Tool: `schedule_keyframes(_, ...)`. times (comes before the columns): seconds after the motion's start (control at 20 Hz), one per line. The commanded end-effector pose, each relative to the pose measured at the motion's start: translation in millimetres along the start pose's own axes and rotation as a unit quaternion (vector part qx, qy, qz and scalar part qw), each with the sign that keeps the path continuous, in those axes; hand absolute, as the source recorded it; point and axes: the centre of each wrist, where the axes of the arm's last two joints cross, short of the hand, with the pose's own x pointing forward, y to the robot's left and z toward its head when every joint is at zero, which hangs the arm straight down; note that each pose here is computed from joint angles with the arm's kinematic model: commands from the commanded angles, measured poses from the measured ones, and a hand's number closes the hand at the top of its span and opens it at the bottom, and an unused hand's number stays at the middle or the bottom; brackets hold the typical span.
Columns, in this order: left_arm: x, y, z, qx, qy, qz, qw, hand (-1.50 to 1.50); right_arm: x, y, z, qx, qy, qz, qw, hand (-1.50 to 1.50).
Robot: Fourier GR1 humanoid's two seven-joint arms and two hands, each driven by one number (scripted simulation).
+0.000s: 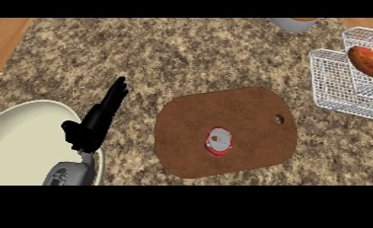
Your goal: Pick the sweet potato from the cutting board and place it in the tiered basket
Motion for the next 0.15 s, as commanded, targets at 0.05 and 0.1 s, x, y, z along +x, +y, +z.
schedule_keyframes(0.05,1.4,-2.7,-4.1,0.002,-0.008,0.004,1.0000,0.00,-11.0,-35.4,19.1,0.006,-0.002,0.001,1.000,-1.50)
schedule_keyframes(0.1,5.6,1.3,-1.8,0.005,-0.007,-0.007,0.9999,0.00,-3.8,-47.5,25.0,0.009,-0.010,0.009,1.000,-1.50)
